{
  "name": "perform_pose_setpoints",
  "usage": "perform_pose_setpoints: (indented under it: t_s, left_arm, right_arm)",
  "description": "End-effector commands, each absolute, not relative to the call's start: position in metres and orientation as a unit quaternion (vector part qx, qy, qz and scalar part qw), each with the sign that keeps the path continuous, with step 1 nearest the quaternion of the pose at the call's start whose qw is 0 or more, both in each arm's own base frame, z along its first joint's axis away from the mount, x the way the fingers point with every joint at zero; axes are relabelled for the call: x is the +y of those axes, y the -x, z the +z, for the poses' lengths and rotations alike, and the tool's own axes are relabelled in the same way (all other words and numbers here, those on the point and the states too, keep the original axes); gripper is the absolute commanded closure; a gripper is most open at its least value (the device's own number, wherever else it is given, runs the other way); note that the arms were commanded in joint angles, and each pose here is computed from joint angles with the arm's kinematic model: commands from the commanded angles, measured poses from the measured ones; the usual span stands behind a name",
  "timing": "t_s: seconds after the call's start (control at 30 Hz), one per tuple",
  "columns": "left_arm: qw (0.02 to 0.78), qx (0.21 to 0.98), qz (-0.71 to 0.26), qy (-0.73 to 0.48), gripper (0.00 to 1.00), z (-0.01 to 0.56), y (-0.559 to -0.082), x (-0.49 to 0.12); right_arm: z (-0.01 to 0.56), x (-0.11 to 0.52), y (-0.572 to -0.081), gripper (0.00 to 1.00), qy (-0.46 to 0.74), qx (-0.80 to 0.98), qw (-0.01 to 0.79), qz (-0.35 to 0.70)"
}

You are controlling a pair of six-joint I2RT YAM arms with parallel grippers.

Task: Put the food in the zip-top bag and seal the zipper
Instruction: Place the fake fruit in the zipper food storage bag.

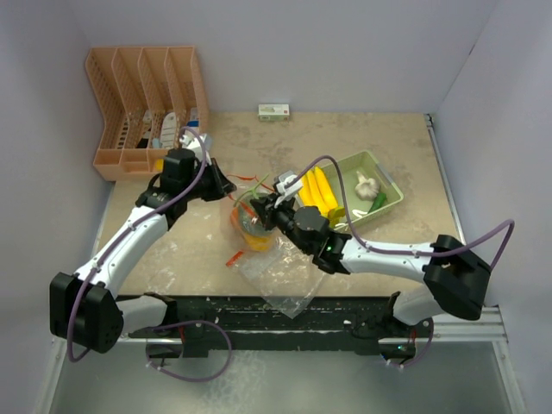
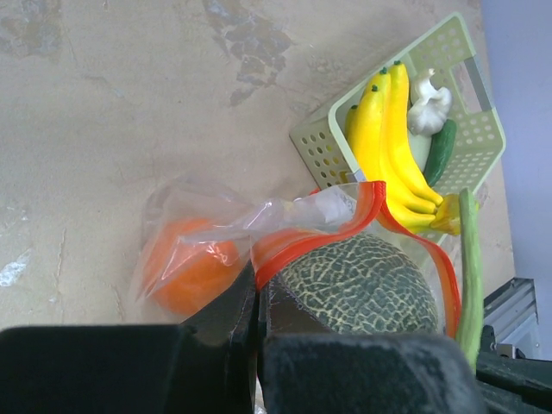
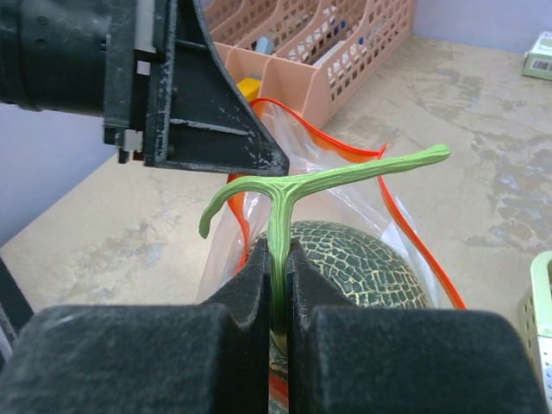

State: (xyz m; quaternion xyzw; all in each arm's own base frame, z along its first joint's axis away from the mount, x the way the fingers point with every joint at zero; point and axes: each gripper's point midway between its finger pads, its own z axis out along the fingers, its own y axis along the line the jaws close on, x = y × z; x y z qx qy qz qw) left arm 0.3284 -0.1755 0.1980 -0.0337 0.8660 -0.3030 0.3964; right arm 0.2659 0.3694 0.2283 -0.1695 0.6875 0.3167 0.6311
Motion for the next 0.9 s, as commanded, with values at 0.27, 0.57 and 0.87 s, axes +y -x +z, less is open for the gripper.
perform_pose_setpoints:
  t_s: [0.27,0.57,0.87]
  left_arm:
    - [0.455,0.822,-0.343,-0.002,1.0,0.279,-0.319,-0.179]
    - [0.464,0.815,-0.348,-0.022,1.0,0.3,-0.306,-0.178]
    - [0.468,0.807,-0.359,-0.035,1.0,0.314,-0.309,-0.183]
  right_arm:
    - [0.25,0.409,-0.295,1.0,0.187,0.709,0.625,0.267]
    - [0.212,0.405,-0.321,1.0,0.174,0.766,0.59,0.187]
    - [0.168,0.417,-0.334,1.0,0.193,0.803,0.547,0.138]
